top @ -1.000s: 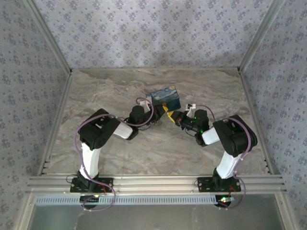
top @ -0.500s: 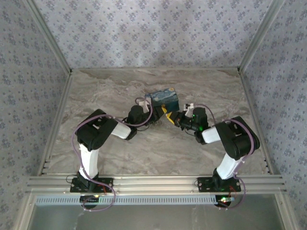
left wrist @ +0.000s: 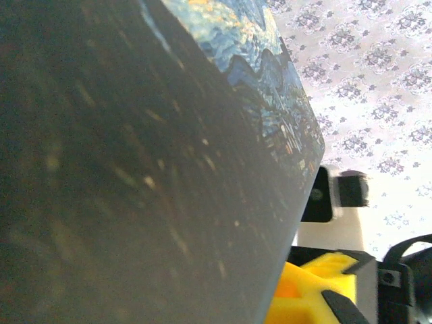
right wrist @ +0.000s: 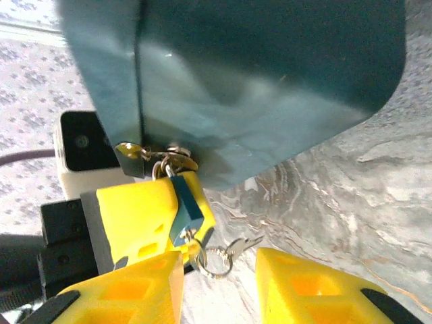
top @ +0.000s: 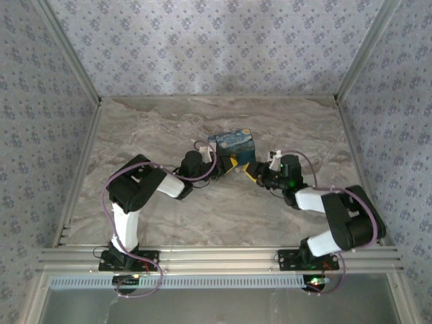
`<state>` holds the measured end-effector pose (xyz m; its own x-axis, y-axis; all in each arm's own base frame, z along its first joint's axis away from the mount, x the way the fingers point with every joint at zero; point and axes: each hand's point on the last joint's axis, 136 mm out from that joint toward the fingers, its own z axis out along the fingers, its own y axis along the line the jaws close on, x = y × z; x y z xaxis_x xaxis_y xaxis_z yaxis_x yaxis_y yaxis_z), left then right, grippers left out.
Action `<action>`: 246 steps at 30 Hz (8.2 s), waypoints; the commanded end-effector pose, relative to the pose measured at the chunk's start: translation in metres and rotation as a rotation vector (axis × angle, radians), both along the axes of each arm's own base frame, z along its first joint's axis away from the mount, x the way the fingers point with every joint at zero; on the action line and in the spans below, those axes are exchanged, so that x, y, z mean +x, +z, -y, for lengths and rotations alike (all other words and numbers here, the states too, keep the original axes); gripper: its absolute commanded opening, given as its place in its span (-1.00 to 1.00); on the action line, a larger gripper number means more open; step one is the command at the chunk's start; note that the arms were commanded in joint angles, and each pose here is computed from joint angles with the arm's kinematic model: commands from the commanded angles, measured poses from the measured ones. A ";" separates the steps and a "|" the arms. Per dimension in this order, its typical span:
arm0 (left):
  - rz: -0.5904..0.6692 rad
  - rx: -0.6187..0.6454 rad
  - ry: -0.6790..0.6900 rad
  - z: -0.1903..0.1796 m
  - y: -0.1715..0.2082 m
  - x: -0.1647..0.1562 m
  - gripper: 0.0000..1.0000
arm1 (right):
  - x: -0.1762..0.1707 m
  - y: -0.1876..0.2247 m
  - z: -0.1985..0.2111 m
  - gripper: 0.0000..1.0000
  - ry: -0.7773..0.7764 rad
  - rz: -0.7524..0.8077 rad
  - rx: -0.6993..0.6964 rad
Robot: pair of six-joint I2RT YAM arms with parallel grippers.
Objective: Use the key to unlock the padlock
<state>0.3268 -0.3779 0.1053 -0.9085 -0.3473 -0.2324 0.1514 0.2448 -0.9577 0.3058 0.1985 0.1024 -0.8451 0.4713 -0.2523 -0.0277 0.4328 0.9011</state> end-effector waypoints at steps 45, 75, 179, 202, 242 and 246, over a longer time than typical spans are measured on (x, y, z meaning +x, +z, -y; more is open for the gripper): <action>-0.004 -0.006 -0.059 0.005 0.034 -0.013 -1.00 | 0.000 0.004 -0.040 -0.09 0.353 0.395 -1.013; -0.005 -0.020 -0.083 0.008 0.036 -0.015 -1.00 | 0.005 -0.001 -0.053 -0.89 0.383 0.432 -1.124; 0.111 0.683 0.367 -0.143 0.020 0.067 0.28 | -0.003 -0.067 -0.062 -0.08 0.288 0.206 -1.071; 0.091 0.675 0.367 -0.143 0.018 0.071 0.28 | -0.017 -0.079 -0.056 -0.50 0.329 0.181 -1.158; 0.076 0.678 0.356 -0.140 0.012 0.076 0.28 | -0.038 -0.073 -0.045 -1.00 0.488 0.237 -1.210; 0.076 0.683 0.358 -0.142 0.011 0.080 0.28 | -0.038 -0.067 -0.042 -1.00 0.542 0.300 -1.249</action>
<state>0.3972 -0.2344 0.1099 -0.7481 -0.3736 -0.5484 0.0005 0.8261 -0.5635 0.2750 0.2488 0.0309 -0.7319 -0.4826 -0.4809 -0.5122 0.8552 -0.0788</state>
